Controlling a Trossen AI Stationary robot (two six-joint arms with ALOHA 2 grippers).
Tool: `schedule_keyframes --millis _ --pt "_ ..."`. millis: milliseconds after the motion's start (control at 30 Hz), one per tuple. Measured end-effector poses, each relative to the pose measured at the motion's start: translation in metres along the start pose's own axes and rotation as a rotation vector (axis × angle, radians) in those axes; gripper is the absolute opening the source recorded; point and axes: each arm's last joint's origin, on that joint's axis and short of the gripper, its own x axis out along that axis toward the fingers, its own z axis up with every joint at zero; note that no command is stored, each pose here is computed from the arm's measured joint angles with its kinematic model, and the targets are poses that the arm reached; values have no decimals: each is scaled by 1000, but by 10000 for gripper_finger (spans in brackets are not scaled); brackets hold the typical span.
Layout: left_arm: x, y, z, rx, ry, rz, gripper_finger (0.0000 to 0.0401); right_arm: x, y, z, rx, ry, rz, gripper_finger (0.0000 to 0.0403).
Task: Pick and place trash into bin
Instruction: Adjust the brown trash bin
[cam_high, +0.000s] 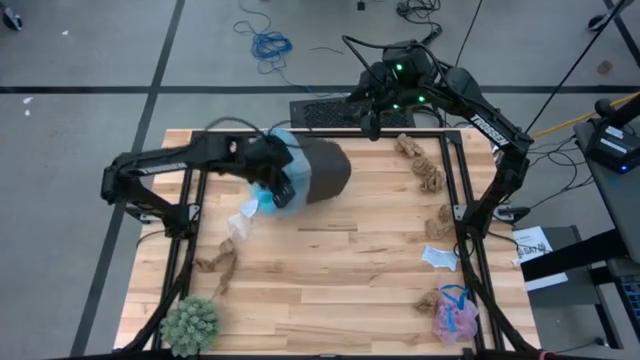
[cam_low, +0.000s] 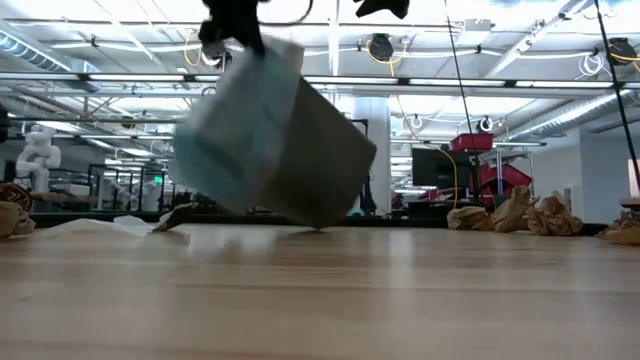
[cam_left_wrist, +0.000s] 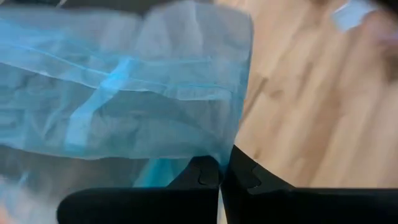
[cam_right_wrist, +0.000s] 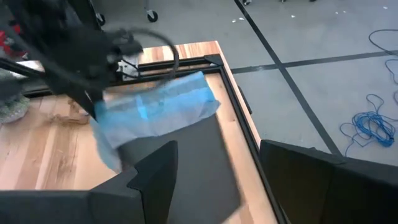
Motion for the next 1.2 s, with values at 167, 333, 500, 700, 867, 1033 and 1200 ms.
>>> schedule_keyframes --millis 167,333,500,700,867,1033,1200 --pt "-47 0 16 -27 -46 -110 0 0 0 0 8 0 0 222" --pt "-63 2 23 -63 -17 -175 0 0 0 0 6 -2 4 222" --pt "-37 -1 31 -53 66 -143 0 0 0 0 3 -3 4 222" --pt "18 -11 42 -2 174 -87 0 0 0 0 3 -3 4 222" --pt "56 -16 48 15 234 -96 0 0 0 0 4 2 5 222" --pt "63 -14 52 10 235 -143 16 0 0 0 3 3 5 222" --pt "65 -15 54 12 216 -144 67 0 0 -1 0 5 6 222"
